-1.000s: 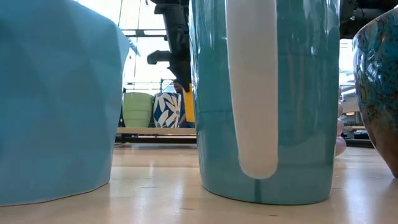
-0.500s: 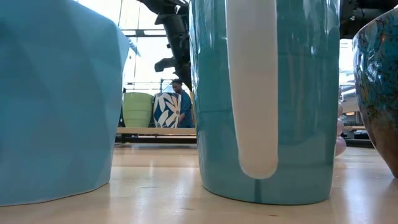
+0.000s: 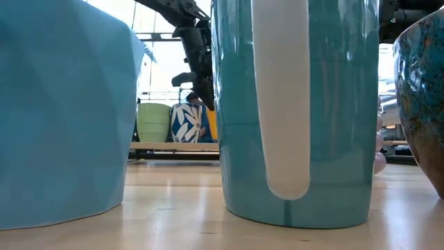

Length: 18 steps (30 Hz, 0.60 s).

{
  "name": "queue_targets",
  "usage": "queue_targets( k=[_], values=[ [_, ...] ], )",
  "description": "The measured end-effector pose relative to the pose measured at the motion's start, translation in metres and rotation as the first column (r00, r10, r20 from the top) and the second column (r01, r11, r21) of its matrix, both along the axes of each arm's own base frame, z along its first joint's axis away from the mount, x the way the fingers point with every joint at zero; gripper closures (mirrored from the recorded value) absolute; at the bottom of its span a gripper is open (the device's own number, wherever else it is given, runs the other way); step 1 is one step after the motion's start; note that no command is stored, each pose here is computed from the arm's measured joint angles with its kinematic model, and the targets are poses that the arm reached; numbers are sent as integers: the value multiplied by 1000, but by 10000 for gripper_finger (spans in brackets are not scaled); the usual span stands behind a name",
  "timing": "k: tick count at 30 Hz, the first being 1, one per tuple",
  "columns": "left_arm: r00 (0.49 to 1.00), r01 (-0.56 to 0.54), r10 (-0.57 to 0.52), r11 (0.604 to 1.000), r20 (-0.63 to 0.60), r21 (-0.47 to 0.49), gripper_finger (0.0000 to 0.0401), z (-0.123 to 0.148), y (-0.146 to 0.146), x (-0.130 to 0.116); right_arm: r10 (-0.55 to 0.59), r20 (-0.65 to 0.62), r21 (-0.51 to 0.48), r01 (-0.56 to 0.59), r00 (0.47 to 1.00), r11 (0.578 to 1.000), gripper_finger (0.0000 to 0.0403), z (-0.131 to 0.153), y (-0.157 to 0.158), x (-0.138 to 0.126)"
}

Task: Place coffee mugs
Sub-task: Put the yellow mug on the shelf

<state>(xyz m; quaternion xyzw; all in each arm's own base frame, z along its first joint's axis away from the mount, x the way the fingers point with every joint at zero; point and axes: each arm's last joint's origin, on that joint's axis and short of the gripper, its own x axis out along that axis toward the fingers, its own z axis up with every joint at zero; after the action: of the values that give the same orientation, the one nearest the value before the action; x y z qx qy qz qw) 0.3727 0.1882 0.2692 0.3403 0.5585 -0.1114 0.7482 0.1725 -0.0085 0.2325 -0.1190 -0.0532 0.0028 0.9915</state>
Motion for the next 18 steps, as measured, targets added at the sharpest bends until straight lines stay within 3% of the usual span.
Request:
queue_targets(
  k=[13,18],
  values=[
    [999,-6,7,1000,-41,18,371,-11,3,4,-1,-1,-2,1,1000,1000,289,0,0,0],
    [999,-10,12,1000,-43,29,349,-11,3,4,-1,-1,-3,1,1000,1000,289,0,0,0]
  ],
)
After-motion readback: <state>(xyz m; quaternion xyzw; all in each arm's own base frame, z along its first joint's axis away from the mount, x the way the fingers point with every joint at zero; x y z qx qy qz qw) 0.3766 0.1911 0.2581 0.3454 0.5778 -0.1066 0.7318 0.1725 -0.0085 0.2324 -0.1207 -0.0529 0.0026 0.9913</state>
